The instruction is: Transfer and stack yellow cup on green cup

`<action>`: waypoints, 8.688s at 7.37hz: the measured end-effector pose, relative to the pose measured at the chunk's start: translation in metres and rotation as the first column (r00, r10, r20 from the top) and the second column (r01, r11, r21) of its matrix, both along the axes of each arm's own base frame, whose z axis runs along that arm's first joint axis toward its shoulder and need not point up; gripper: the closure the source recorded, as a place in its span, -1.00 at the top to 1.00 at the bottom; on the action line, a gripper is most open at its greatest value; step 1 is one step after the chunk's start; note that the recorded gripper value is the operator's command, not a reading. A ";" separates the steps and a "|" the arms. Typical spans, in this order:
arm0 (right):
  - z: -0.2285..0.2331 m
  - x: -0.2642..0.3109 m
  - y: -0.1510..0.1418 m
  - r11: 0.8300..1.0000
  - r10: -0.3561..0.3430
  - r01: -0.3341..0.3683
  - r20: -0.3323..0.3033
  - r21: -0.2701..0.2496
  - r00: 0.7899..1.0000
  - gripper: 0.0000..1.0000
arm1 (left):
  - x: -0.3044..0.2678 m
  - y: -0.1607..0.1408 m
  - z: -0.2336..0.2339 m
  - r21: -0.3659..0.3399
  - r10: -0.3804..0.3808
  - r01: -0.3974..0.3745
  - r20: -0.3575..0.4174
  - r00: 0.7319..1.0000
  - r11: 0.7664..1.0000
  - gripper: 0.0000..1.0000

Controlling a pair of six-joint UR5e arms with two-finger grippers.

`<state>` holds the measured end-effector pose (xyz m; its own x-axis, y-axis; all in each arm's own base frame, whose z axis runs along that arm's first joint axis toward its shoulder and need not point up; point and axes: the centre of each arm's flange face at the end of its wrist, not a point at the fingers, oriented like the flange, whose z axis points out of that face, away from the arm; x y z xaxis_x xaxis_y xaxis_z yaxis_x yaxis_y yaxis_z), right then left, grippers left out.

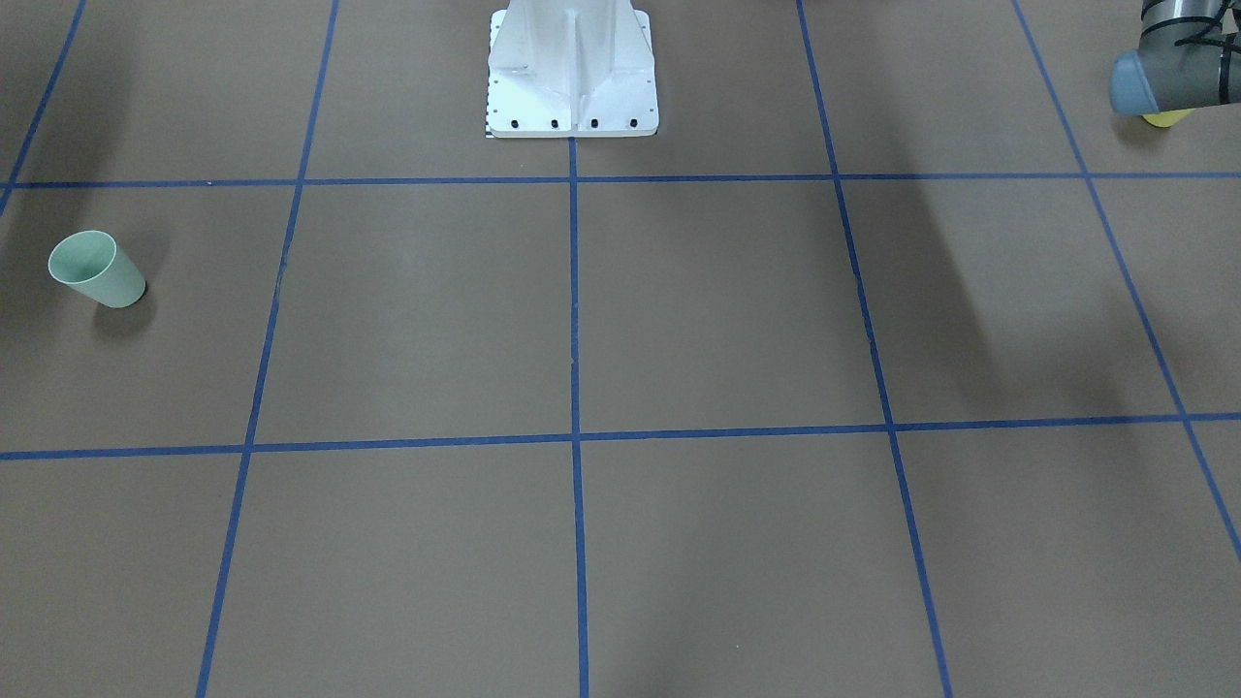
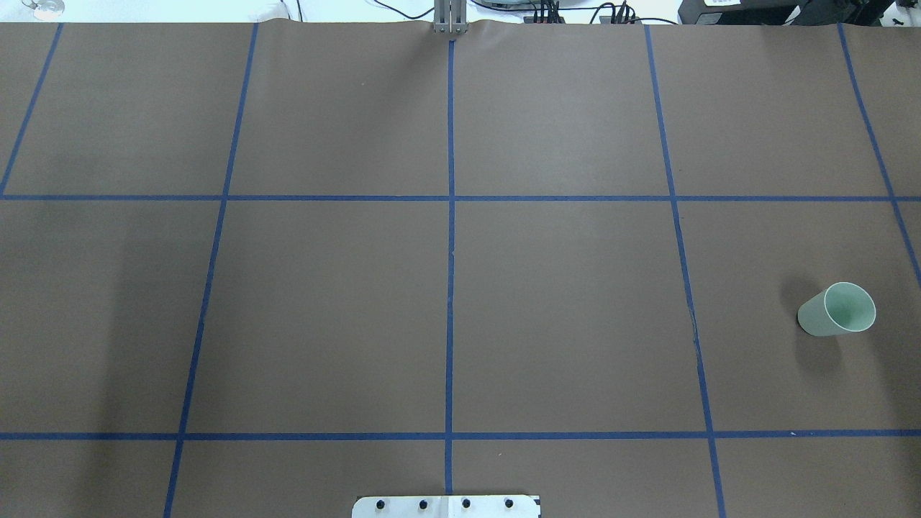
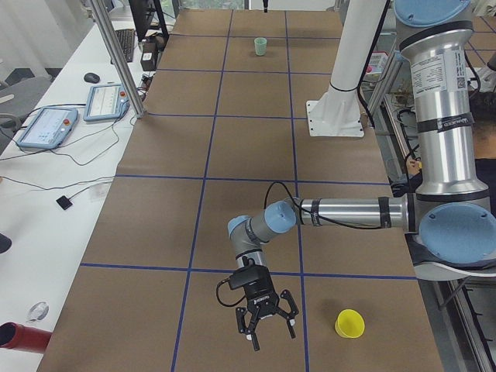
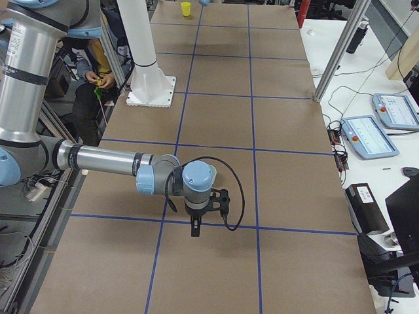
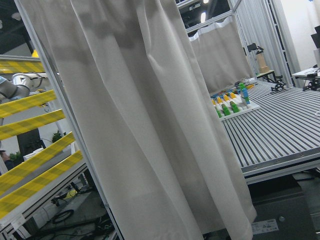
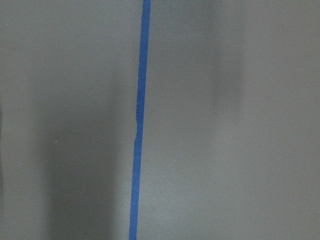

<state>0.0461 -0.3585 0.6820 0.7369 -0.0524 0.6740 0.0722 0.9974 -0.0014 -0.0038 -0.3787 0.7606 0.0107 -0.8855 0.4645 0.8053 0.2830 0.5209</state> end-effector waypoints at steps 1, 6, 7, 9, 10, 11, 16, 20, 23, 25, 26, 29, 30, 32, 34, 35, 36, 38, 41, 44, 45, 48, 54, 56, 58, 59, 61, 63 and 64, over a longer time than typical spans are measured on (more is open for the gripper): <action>0.000 0.000 0.000 1.000 0.000 0.000 0.000 0.000 1.000 1.00 | 0.019 -0.002 -0.007 -0.048 -0.064 0.064 0.016 0.998 0.997 1.00; -0.001 0.000 -0.001 1.000 -0.001 0.001 0.000 0.003 1.000 1.00 | 0.110 0.030 -0.004 -0.219 -0.327 0.335 0.074 0.942 0.916 1.00; -0.001 0.000 -0.001 1.000 -0.001 0.001 0.000 0.003 1.000 1.00 | 0.121 0.033 -0.001 -0.227 -0.355 0.365 0.082 0.931 0.903 1.00; -0.001 0.000 -0.002 1.000 -0.002 0.002 0.000 0.004 1.000 1.00 | 0.140 0.039 0.013 -0.235 -0.398 0.412 0.107 0.911 0.880 1.00; -0.001 0.000 -0.002 1.000 -0.002 0.002 0.000 0.004 1.000 1.00 | 0.145 0.041 0.020 -0.229 -0.422 0.438 0.116 0.899 0.869 1.00; 0.000 0.000 -0.001 1.000 -0.002 0.002 0.000 0.003 1.000 1.00 | 0.148 0.043 0.028 -0.214 -0.451 0.470 0.131 0.883 0.856 1.00; -0.001 0.000 -0.002 1.000 -0.002 0.002 0.000 0.005 1.000 1.00 | 0.134 0.079 0.107 -0.187 -0.570 0.605 0.212 0.794 0.774 1.00; -0.004 -0.001 -0.003 0.999 -0.003 0.002 0.002 0.037 1.000 1.00 | 0.107 0.133 0.144 -0.263 -0.644 0.716 0.313 0.698 0.647 1.00; -0.003 -0.001 -0.003 0.999 -0.003 0.003 0.002 0.042 1.000 1.00 | 0.109 0.142 0.150 -0.291 -0.670 0.748 0.333 0.663 0.596 1.00; -0.003 -0.001 -0.002 0.999 -0.003 0.003 0.002 0.043 1.000 1.00 | 0.108 0.149 0.160 -0.303 -0.681 0.760 0.338 0.650 0.575 1.00; -0.003 -0.001 -0.002 0.999 -0.003 0.003 0.003 0.044 1.000 1.00 | 0.107 0.153 0.168 -0.308 -0.686 0.763 0.335 0.647 0.569 1.00; -0.004 -0.002 -0.004 0.999 -0.006 0.006 0.003 0.048 1.000 1.00 | 0.108 0.161 0.179 -0.322 -0.695 0.766 0.325 0.641 0.556 0.16; -0.005 -0.002 -0.005 0.999 -0.007 0.007 0.004 0.049 1.000 1.00 | 0.109 0.163 0.180 -0.325 -0.695 0.766 0.326 0.641 0.554 -0.32; -0.006 -0.003 -0.006 0.999 -0.009 0.008 0.004 0.051 1.000 1.00 | 0.112 0.164 0.180 -0.330 -0.688 0.760 0.325 0.649 0.560 -0.45; -0.006 -0.004 -0.006 0.999 -0.010 0.010 0.005 0.052 1.000 1.00 | 0.111 0.165 0.179 -0.355 -0.670 0.735 0.309 0.676 0.578 -0.51; -0.007 -0.004 -0.007 0.998 -0.011 0.011 0.006 0.054 1.000 1.00 | 0.109 0.166 0.179 -0.374 -0.657 0.717 0.296 0.693 0.588 -0.51; -0.008 -0.004 -0.009 0.998 -0.011 0.011 0.006 0.058 1.000 1.00 | 0.106 0.167 0.178 -0.384 -0.640 0.695 0.281 0.715 0.608 -0.51; -0.012 -0.005 -0.014 0.998 -0.011 0.011 0.007 0.067 1.000 1.00 | 0.089 0.174 0.172 -0.384 -0.579 0.625 0.240 0.779 0.680 -0.51; -0.014 -0.007 -0.016 0.997 -0.016 0.015 0.010 0.072 1.000 1.00 | 0.057 0.182 0.170 -0.356 -0.438 0.477 0.191 0.879 0.803 -0.52; -0.019 -0.008 -0.022 0.996 -0.017 0.016 0.011 0.084 1.000 1.00 | 0.035 0.173 0.181 -0.245 -0.287 0.312 0.132 0.949 0.918 -0.54; -0.021 -0.008 -0.024 0.996 -0.017 0.016 0.012 0.090 1.000 1.00 | 0.033 0.165 0.183 -0.197 -0.232 0.250 0.110 0.966 0.948 -0.55; -0.029 -0.009 -0.031 0.990 -0.018 0.015 0.016 0.143 1.000 1.00 | 0.034 0.134 0.183 -0.026 -0.076 0.077 0.067 0.995 0.997 -0.58; -0.038 -0.009 -0.039 0.983 -0.013 0.011 0.009 0.182 1.000 1.00 | 0.053 0.056 0.124 0.245 0.185 -0.181 0.007 0.983 0.952 -0.60; -0.037 -0.009 -0.040 0.983 -0.013 0.011 0.008 0.182 1.000 1.00 | 0.077 0.023 0.069 0.341 0.281 -0.253 -0.034 0.959 0.905 -0.60; -0.035 -0.009 -0.039 0.984 -0.012 0.011 0.008 0.176 1.000 1.00 | 0.097 -0.008 0.017 0.467 0.412 -0.325 -0.095 0.906 0.823 -0.59; -0.034 -0.009 -0.039 0.985 -0.012 0.010 0.008 0.173 1.000 1.00 | 0.097 -0.022 -0.001 0.536 0.482 -0.355 -0.114 0.869 0.766 -0.60; -0.030 -0.009 -0.038 0.987 -0.012 0.010 0.010 0.163 1.000 1.00 | 0.067 -0.060 -0.050 0.681 0.652 -0.445 -0.063 0.756 0.581 -0.60; -0.029 -0.009 -0.037 0.987 -0.012 0.009 0.015 0.160 1.000 1.00 | 0.060 -0.087 -0.097 0.749 0.770 -0.548 0.079 0.633 0.373 -0.59; -0.029 -0.009 -0.037 0.987 -0.011 0.009 0.016 0.160 1.000 1.00 | 0.063 -0.097 -0.119 0.759 0.803 -0.587 0.150 0.577 0.280 -0.58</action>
<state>0.0369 -0.3958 0.6528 0.7246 -0.1675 0.6685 0.0809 0.9840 0.1589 0.0590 -0.4759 0.6418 0.7899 -0.4840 -0.3767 0.5941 0.4514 0.6658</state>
